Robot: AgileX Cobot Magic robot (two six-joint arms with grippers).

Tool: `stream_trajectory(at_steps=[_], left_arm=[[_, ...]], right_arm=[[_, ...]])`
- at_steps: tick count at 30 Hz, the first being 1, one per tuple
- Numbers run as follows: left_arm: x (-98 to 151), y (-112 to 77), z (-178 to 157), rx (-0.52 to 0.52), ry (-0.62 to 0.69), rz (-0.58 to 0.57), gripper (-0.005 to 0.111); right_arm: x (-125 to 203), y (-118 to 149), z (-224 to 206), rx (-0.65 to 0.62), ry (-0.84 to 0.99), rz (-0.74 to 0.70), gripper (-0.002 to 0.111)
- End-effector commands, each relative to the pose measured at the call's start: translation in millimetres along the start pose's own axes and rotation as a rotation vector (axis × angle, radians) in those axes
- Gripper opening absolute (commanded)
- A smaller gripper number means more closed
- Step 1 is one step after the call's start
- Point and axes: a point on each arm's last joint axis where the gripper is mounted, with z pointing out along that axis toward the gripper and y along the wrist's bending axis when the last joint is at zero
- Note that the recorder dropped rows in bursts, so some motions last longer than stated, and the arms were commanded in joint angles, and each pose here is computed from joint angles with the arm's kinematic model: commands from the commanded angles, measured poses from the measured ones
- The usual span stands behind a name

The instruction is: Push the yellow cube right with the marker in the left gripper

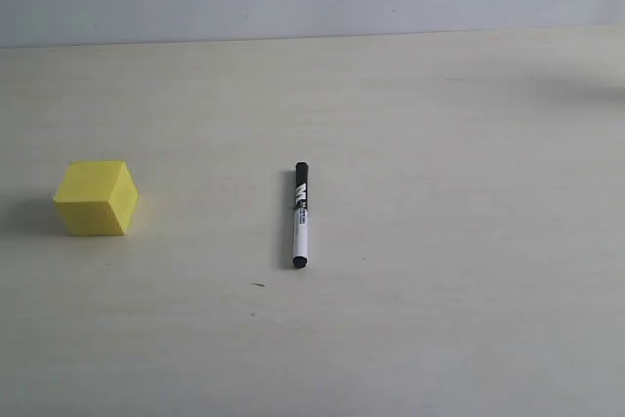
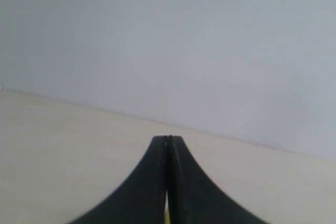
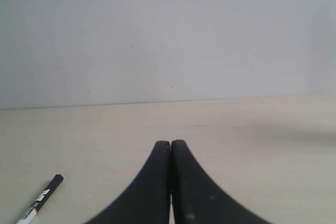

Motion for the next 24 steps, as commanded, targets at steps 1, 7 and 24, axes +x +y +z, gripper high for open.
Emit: stream_trajectory(at_steps=[1,7,24], left_arm=[[-10,-3.2,-1,0.044,-0.101,-0.131,0.000],[-7,-2.4,-1,0.034,-0.073,-0.155,0.000],[-21,-8.7,14,0.098,-0.102,-0.480,0.000]], right_arm=[[0,0,0,-0.001,-0.012,-0.002,0.000],[0,0,0,-0.001,-0.012,-0.002,0.000],[0,0,0,-0.001,-0.012,-0.002,0.000]])
